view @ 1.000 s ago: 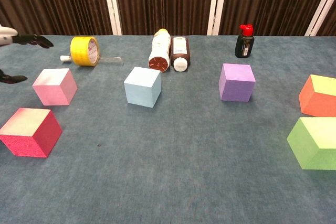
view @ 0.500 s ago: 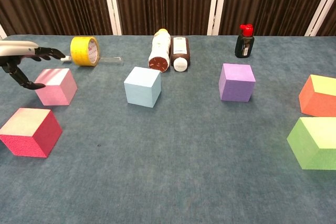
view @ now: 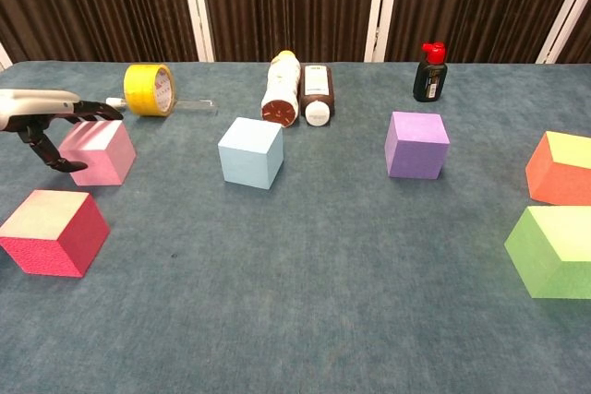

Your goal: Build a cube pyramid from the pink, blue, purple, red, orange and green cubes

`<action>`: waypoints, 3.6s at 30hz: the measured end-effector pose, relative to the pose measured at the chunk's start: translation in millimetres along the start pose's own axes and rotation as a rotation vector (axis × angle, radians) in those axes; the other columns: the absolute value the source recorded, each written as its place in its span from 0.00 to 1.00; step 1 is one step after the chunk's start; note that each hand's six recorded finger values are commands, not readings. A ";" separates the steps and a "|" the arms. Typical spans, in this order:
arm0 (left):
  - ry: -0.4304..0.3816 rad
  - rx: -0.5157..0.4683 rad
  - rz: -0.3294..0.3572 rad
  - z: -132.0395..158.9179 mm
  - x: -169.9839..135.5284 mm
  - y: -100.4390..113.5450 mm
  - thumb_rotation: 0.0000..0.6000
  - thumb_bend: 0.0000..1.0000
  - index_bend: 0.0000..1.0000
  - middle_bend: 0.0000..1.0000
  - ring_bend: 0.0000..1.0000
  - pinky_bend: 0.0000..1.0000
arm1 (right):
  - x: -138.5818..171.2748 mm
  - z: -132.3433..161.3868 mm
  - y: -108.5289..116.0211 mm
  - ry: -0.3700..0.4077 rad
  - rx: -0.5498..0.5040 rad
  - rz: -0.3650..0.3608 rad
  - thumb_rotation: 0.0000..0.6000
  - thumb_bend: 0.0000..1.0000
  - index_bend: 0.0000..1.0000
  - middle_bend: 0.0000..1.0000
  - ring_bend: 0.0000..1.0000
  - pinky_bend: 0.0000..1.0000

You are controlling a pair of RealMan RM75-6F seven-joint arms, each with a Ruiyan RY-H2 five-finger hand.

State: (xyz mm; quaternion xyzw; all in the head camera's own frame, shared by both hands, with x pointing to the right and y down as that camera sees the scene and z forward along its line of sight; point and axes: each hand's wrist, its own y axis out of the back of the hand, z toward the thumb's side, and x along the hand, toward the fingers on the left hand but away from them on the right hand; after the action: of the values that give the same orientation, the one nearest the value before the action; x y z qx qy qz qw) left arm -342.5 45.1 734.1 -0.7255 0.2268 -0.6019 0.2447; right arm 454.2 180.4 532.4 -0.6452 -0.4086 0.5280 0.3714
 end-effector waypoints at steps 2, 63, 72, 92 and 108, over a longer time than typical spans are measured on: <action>0.006 0.019 0.015 -1.0 5.6 0.4 1.00 0.37 0.14 0.16 0.14 0.22 | 0.4 -0.3 -0.1 -0.003 -0.001 0.001 1.00 0.19 0.00 0.11 0.00 0.11; -0.239 0.094 0.042 149.5 44.8 -0.7 1.00 0.37 0.24 0.30 0.29 0.37 | 15.9 -22.6 -0.8 -0.063 -0.031 -0.007 1.00 0.19 0.00 0.11 0.00 0.11; -0.244 0.093 0.049 157.5 50.0 1.4 1.00 0.37 0.24 0.29 0.28 0.37 | 19.6 -25.2 1.2 -0.076 -0.031 -0.012 1.00 0.20 0.00 0.11 0.00 0.11; -0.239 0.113 0.038 160.4 55.5 -2.8 1.00 0.37 0.18 0.26 0.25 0.37 | 21.4 -29.9 1.1 -0.089 -0.033 -0.015 1.00 0.19 0.00 0.11 0.00 0.11; -0.231 0.113 0.017 159.7 51.7 -5.7 1.00 0.37 0.01 0.03 0.01 0.26 | 17.5 -27.8 0.1 -0.075 -0.030 -0.003 1.00 0.19 0.00 0.11 0.00 0.11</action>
State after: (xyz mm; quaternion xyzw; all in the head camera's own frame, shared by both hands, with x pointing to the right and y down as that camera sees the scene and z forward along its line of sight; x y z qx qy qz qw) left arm -176.2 30.4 752.3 -0.7733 0.1692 -0.5238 0.3148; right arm 483.5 195.2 530.2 -0.6298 -0.4310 0.5452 0.3468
